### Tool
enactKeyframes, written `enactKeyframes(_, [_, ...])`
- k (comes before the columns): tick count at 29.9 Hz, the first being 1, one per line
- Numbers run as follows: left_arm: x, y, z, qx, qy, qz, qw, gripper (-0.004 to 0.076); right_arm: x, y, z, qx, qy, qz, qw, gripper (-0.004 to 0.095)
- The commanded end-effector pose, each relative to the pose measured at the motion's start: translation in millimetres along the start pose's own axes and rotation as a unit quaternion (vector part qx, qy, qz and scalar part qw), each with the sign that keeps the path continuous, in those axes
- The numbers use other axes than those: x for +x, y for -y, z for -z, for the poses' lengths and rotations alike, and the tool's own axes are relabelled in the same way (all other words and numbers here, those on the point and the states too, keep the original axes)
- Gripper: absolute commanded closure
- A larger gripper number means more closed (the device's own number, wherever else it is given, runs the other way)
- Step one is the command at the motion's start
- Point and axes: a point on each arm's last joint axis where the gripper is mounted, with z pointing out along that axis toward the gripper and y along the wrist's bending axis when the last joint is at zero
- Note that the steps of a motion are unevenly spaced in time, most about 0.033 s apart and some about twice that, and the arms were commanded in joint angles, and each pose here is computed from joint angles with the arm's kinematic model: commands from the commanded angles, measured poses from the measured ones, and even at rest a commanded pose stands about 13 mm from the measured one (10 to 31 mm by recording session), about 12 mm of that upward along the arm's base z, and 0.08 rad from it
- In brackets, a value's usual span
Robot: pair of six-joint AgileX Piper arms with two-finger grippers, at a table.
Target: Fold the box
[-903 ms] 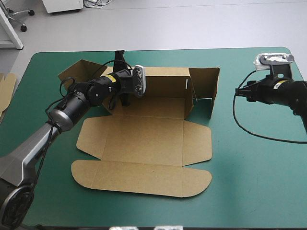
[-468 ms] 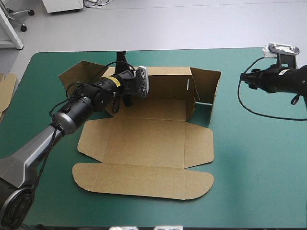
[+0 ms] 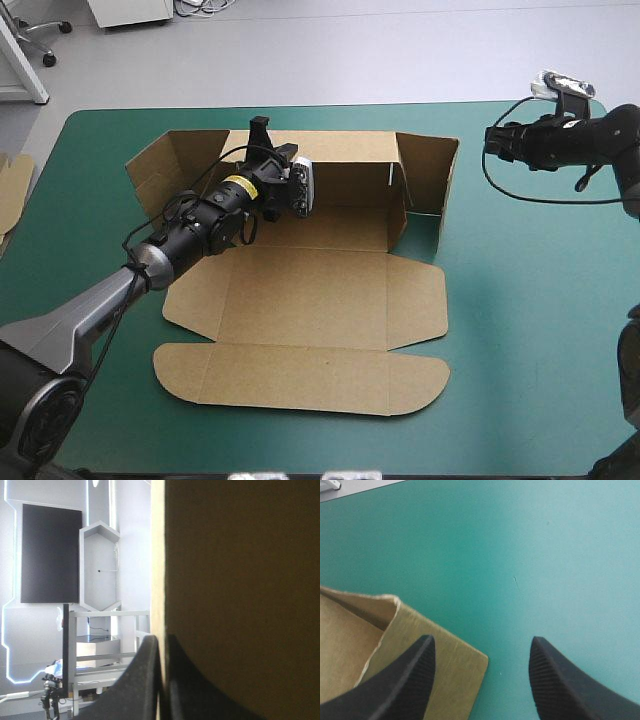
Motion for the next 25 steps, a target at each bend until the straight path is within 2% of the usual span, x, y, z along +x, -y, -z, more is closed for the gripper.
enactKeyframes(1, [-5.5, -19.4, 12.6, -0.092, 0.022, 0.009, 0.995, 0.0738, -23.7, -4.0, 4.6, -0.019, 0.057, -0.002, 0.998, 0.0431])
enactKeyframes(6, [-5.7, -14.9, 13.2, -0.102, 0.026, 0.008, 0.994, 0.0738, -34.7, 3.7, -22.5, -0.036, 0.049, -0.018, 0.998, 0.0450])
enactKeyframes(10, [-6.1, -16.6, 13.6, -0.111, 0.028, 0.008, 0.993, 0.0738, -41.3, 4.0, -41.8, -0.068, 0.038, -0.036, 0.996, 0.0451])
enactKeyframes(13, [-6.1, -16.7, 13.6, -0.112, 0.029, 0.008, 0.993, 0.0738, -46.2, -3.0, -52.5, -0.082, 0.028, -0.028, 0.996, 0.0455])
enactKeyframes(15, [-6.1, -16.4, 13.5, -0.111, 0.029, 0.007, 0.993, 0.0738, -48.3, -12.7, -60.3, -0.090, 0.017, -0.017, 0.996, 0.0491])
enactKeyframes(18, [-6.1, -16.4, 13.5, -0.111, 0.029, 0.007, 0.993, 0.0738, -46.2, -28.6, -74.1, -0.080, -0.004, 0.009, 0.997, 0.0531])
enactKeyframes(22, [-6.1, -16.4, 13.5, -0.111, 0.029, 0.007, 0.993, 0.0738, -41.0, -40.0, -82.2, -0.057, -0.023, 0.031, 0.998, 0.0534])
enactKeyframes(25, [-6.1, -16.4, 13.5, -0.111, 0.029, 0.007, 0.993, 0.0738, -37.9, -42.9, -81.5, -0.074, -0.040, 0.024, 0.996, 0.0535])
